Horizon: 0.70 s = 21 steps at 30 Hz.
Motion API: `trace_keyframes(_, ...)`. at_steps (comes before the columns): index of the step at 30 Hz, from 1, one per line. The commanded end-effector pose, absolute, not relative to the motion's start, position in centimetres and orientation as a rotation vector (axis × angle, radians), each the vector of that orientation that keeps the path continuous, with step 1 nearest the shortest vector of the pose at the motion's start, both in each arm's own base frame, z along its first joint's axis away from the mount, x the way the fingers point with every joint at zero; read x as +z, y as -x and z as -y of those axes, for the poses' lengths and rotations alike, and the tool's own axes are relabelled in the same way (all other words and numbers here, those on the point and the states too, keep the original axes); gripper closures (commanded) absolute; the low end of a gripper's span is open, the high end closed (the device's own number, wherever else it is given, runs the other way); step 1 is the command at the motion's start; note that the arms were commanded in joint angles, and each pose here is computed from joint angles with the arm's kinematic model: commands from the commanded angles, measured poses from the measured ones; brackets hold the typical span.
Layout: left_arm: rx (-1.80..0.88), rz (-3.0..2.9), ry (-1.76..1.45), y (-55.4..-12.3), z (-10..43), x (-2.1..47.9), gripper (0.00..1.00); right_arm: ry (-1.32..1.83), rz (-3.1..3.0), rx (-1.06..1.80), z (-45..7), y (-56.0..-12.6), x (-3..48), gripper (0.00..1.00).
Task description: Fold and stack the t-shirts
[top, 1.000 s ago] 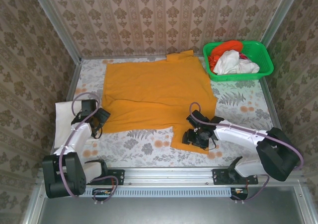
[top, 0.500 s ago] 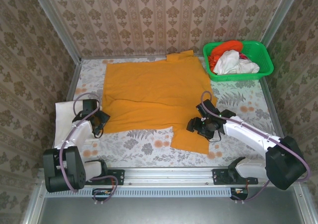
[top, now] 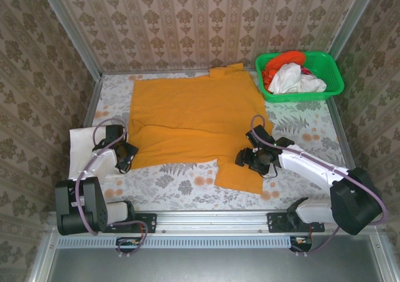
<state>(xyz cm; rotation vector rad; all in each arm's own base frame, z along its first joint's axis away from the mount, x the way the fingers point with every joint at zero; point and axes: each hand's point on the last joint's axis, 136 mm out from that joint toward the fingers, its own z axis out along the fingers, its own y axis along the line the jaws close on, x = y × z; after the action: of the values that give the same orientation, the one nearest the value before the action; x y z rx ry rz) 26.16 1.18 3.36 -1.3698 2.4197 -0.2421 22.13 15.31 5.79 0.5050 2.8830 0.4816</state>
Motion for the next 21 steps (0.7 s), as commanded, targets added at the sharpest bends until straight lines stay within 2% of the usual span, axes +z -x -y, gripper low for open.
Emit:
trace_keyframes(1,-0.173,-2.405,1.405,-25.1,-1.9,4.4,0.37,-0.502,-2.888,0.446,-14.8,-22.2,5.3,0.34)
trace_keyframes(5,-0.017,-2.356,1.324,-24.3,-3.2,7.0,0.33,-0.499,-2.895,0.447,-14.9,-22.3,5.1,0.34)
trace_keyframes(9,-0.098,-2.341,1.39,-24.1,-1.8,6.7,0.32,-0.484,-2.901,0.449,-15.2,-22.5,5.1,0.34)
trace_keyframes(13,-0.143,-2.311,1.487,-24.2,-1.1,5.3,0.35,-0.469,-2.909,0.457,-15.4,-22.6,5.0,0.34)
trace_keyframes(21,-0.139,-2.331,1.485,-25.7,-1.0,4.4,0.4,-0.493,-2.915,0.463,-15.3,-22.2,4.2,0.33)
